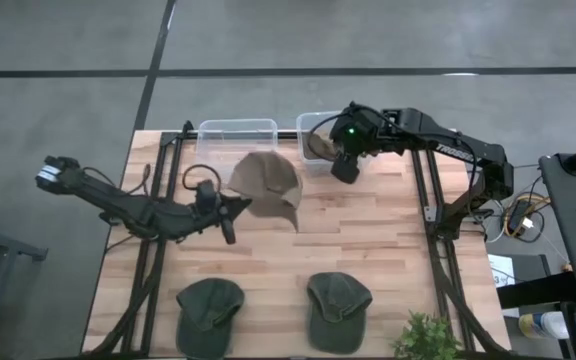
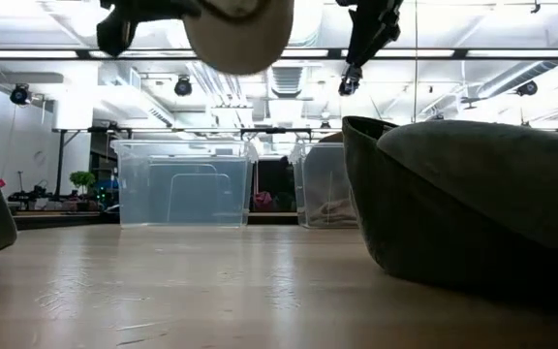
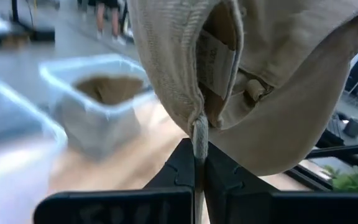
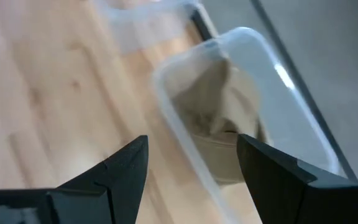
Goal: Pick & Place hat
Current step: Put the brown cap into the right transparent bin
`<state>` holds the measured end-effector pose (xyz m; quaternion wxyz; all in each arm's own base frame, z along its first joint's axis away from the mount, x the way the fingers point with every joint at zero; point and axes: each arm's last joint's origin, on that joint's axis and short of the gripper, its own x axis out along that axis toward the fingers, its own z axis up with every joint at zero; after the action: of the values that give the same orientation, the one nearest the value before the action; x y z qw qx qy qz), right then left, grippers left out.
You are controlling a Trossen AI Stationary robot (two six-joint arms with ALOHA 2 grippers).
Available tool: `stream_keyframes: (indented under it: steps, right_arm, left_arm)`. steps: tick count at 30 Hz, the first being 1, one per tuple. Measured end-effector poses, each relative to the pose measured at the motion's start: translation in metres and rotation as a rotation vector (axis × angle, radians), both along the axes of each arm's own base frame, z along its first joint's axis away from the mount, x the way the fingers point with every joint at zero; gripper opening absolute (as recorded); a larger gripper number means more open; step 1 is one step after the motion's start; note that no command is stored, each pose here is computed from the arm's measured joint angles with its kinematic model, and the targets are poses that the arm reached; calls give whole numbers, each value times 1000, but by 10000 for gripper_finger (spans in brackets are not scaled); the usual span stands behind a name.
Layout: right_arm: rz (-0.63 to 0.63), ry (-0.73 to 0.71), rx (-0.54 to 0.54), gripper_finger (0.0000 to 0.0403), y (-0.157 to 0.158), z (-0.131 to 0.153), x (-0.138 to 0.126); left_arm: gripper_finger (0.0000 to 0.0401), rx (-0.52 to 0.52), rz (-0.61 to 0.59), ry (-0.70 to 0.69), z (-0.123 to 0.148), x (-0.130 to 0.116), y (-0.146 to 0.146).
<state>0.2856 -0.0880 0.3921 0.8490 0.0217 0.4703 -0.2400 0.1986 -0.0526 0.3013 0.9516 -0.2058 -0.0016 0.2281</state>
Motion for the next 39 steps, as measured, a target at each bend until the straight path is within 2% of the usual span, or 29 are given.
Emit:
stream_keyframes:
  steps: [3, 7, 9, 18, 28, 34, 39]
  right_arm:
    - [77, 13, 6, 240, 6, -1, 2]
    - [166, -12, 16, 240, 16, 1, 7]
    - [196, -44, 5, 240, 20, 3, 11]
    - [367, -282, -107, 236, 45, 21, 34]
    - [503, -491, -222, 235, 74, 30, 54]
    - [492, -589, -245, 235, 75, 30, 61]
    - [492, -606, -261, 235, 73, 31, 62]
  left_arm:
    - [7, 68, 27, -15, 14, -9, 4]
    - [7, 102, 148, -47, 28, -21, 11]
    - [7, 128, 210, -40, 31, -25, 14]
    - [6, 244, 351, -2, 45, -36, 21]
    - [6, 335, 404, -41, 75, -43, 26]
    - [6, 350, 396, -38, 76, -42, 25]
    - [6, 357, 394, -27, 74, -38, 25]
